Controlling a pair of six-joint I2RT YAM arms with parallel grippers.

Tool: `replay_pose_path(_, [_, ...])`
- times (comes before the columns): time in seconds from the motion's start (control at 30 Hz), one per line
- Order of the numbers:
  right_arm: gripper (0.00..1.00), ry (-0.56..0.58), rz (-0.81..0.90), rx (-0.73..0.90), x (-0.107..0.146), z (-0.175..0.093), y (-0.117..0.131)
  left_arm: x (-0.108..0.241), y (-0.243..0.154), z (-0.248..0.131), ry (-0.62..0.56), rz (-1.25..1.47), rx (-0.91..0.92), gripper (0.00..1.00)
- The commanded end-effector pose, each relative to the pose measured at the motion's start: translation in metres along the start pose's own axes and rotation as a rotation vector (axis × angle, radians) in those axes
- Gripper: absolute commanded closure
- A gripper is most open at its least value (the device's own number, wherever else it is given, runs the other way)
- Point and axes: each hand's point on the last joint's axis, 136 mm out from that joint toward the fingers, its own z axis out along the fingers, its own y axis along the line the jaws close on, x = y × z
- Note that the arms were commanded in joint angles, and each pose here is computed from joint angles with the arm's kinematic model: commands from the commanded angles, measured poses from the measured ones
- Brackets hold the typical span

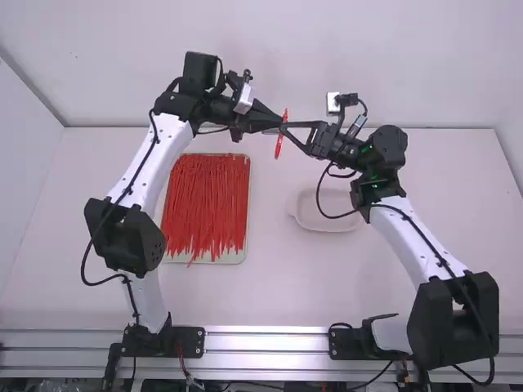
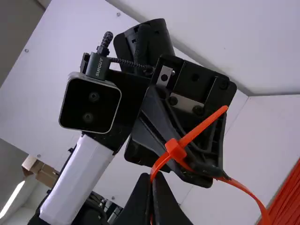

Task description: Fasten the cable tie

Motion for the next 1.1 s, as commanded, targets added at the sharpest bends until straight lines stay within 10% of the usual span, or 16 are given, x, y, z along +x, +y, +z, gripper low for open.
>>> replay_pose_path(0.0, [1.00,-0.115,-0.024,0.041,-0.026,-0.010,-0.007,-0.016,-0.013,0.006,-0.067,0.070,0.060,0.98])
replay_pose_path(0.57, [1.00,-0.147,-0.052,0.043,-0.038,-0.023,-0.007,-0.014,-0.024,0.016,-0.075,0.082,0.082,0.98])
replay_pose_path(0.6, [0.96,-0.126,-0.058,0.034,-0.035,-0.022,-0.005,-0.015,-0.023,0.016,-0.074,0.050,0.084,0.98])
replay_pose_path(0.73, [0.18,-0.047,-0.123,0.012,-0.023,-0.025,-0.001,-0.015,-0.023,0.016,-0.072,-0.001,0.085,0.98])
replay_pose_path(0.8, [0.01,-0.038,-0.132,0.014,-0.023,-0.029,-0.002,-0.015,-0.023,0.016,-0.071,-0.010,0.085,0.98])
replay_pose_path(1.07, [0.01,-0.041,-0.099,0.037,-0.024,-0.031,-0.009,-0.015,-0.023,0.016,-0.068,-0.081,0.088,0.98])
